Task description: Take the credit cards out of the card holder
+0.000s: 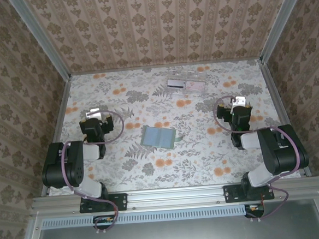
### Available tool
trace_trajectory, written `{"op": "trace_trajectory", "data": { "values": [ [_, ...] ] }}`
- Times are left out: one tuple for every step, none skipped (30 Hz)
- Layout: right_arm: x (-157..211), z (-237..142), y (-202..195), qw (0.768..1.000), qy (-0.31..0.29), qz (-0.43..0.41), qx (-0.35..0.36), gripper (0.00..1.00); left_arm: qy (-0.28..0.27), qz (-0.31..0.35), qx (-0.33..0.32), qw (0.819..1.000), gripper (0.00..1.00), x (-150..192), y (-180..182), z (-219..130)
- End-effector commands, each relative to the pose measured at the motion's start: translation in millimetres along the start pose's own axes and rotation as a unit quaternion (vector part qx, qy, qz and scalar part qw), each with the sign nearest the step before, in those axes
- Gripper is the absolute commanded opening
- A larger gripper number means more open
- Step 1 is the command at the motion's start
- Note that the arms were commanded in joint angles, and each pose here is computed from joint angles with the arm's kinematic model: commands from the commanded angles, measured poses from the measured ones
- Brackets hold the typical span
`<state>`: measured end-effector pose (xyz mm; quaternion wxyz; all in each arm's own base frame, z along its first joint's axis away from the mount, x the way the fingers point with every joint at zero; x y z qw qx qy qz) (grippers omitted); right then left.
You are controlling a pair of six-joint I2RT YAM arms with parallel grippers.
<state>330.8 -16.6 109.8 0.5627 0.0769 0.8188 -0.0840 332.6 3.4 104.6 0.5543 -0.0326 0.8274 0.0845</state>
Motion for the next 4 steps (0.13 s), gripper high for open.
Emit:
{"op": "trace_trajectory", "data": {
  "values": [
    [-11.7, 1.7, 2.7, 1.000, -0.023, 0.003, -0.002, 1.00, -0.025, 0.001, 0.003, 1.000, 1.00, -13.6, 1.2, 1.6],
    [-11.5, 1.7, 3.3, 1.000, -0.023, 0.002, -0.004, 1.00, -0.026, 0.001, 0.003, 1.000, 1.00, -14.0, 1.2, 1.7],
    [-11.4, 1.7, 2.7, 1.000, -0.022, 0.003, -0.002, 1.00, -0.026, 0.001, 0.003, 1.000, 1.00, -13.9, 1.1, 1.5],
    [-11.7, 1.6, 2.7, 1.000, -0.023, 0.003, -0.002, 1.00, -0.026, 0.001, 0.003, 1.000, 1.00, -13.7, 1.3, 1.4]
  ]
}}
Point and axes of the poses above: each hand's point on the last joint's axis, 136 mm out from that joint toward the fingers, its own z axis out along the fingers, its own y axis along the line the jaws close on, x = y × z, the point moved 6 cm from there along -z, back along the fingers, and after that the axes turned 2 degrees about -z, right-handed, at the moved point
